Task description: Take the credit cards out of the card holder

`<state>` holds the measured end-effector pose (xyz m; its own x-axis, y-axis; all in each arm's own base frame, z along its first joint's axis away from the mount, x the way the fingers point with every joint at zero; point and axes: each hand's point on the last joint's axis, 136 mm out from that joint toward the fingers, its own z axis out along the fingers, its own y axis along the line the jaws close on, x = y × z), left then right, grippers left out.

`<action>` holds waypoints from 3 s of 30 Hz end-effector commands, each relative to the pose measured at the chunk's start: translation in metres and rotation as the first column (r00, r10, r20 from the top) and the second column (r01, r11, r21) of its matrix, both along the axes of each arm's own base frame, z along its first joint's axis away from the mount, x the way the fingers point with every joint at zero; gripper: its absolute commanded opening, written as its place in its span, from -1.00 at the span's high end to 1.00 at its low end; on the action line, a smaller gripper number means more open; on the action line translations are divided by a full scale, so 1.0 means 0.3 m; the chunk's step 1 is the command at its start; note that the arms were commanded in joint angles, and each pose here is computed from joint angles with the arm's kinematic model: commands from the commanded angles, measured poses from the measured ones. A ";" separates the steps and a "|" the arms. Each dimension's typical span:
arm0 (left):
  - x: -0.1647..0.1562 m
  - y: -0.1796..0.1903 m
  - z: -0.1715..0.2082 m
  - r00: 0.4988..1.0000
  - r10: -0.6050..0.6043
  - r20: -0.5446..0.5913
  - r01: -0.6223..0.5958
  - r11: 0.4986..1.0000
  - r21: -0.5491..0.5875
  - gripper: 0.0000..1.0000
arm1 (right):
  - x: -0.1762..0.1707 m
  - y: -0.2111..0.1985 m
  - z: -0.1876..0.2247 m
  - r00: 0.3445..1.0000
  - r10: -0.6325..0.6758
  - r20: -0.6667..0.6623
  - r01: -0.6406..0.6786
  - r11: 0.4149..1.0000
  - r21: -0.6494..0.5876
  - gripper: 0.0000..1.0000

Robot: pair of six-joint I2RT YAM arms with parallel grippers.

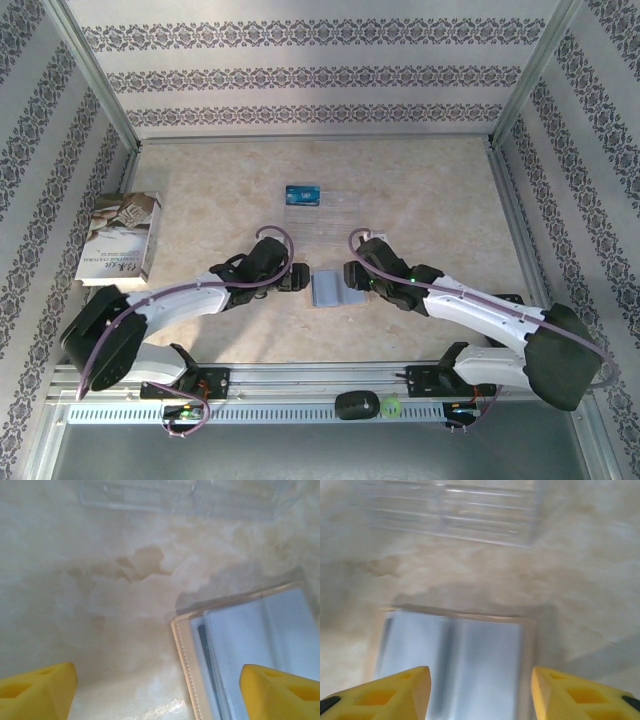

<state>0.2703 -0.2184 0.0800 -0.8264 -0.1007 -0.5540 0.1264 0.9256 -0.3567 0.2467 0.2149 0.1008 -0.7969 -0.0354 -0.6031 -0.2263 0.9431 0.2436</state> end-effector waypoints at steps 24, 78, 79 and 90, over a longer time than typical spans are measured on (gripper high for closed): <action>-0.028 0.170 0.010 0.995 0.095 0.024 -0.097 0.992 0.082 -0.88 | -0.073 0.214 -0.305 0.935 0.215 -0.281 -0.285 0.928 -0.239 -0.15; -0.058 -0.119 -0.236 0.971 -0.136 -0.195 0.141 0.990 0.009 -0.29 | -0.037 0.268 -0.166 0.971 0.207 -0.119 -0.175 0.956 0.233 1.00; -0.061 -0.120 -0.242 0.969 -0.142 -0.203 0.148 0.989 0.016 -0.28 | -0.037 0.266 -0.166 0.971 0.205 -0.120 -0.173 0.957 0.233 1.00; -0.138 -0.088 -0.340 0.928 -0.183 -0.326 0.220 0.972 0.080 -0.13 | -0.027 0.200 -0.176 0.986 0.117 -0.116 -0.090 0.972 0.215 1.00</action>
<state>0.2638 -0.2288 0.0143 -0.9183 0.0276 -0.3950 0.1410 0.9550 -0.2610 0.2338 0.2860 0.0459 -0.8717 -0.0601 -0.4864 -0.3187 0.8235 0.4694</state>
